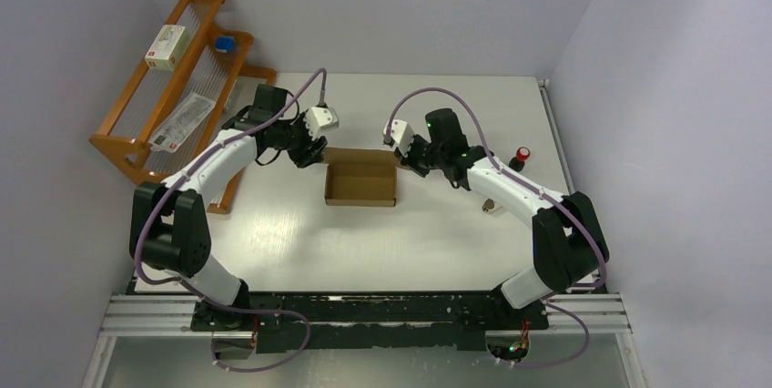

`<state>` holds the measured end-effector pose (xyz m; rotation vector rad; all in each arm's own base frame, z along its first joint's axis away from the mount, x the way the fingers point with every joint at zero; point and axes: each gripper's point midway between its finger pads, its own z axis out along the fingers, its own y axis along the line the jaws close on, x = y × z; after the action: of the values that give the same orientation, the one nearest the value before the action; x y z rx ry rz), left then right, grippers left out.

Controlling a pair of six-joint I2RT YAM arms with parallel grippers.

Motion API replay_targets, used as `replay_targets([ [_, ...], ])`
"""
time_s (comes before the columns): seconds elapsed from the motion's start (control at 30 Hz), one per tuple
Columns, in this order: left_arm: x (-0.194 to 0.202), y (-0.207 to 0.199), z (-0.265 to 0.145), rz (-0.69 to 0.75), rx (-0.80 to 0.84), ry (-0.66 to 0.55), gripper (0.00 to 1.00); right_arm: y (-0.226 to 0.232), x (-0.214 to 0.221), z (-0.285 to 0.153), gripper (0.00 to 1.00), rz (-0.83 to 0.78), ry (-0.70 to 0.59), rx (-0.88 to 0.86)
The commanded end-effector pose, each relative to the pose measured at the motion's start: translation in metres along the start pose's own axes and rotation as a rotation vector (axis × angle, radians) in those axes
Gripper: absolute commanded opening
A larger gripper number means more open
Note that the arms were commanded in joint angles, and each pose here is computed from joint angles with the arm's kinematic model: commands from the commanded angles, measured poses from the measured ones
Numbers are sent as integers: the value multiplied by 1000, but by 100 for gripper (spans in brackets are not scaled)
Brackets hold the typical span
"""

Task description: Fold the paper box

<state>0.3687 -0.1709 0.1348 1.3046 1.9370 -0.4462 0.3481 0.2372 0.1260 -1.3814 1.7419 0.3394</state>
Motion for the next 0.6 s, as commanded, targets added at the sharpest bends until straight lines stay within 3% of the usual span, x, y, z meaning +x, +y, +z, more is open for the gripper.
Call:
replay_targets([
  [0.0, 1, 1, 5, 40, 29, -51, 54, -8, -12, -3, 0, -13, -33, 11],
  [0.2, 5, -4, 10, 35, 64, -69, 48, -12, -12, -6, 0, -11, -33, 30],
  [0.57, -1, -10, 12, 19, 104, -106, 22, -11, -14, -8, 0, 7, -38, 28],
])
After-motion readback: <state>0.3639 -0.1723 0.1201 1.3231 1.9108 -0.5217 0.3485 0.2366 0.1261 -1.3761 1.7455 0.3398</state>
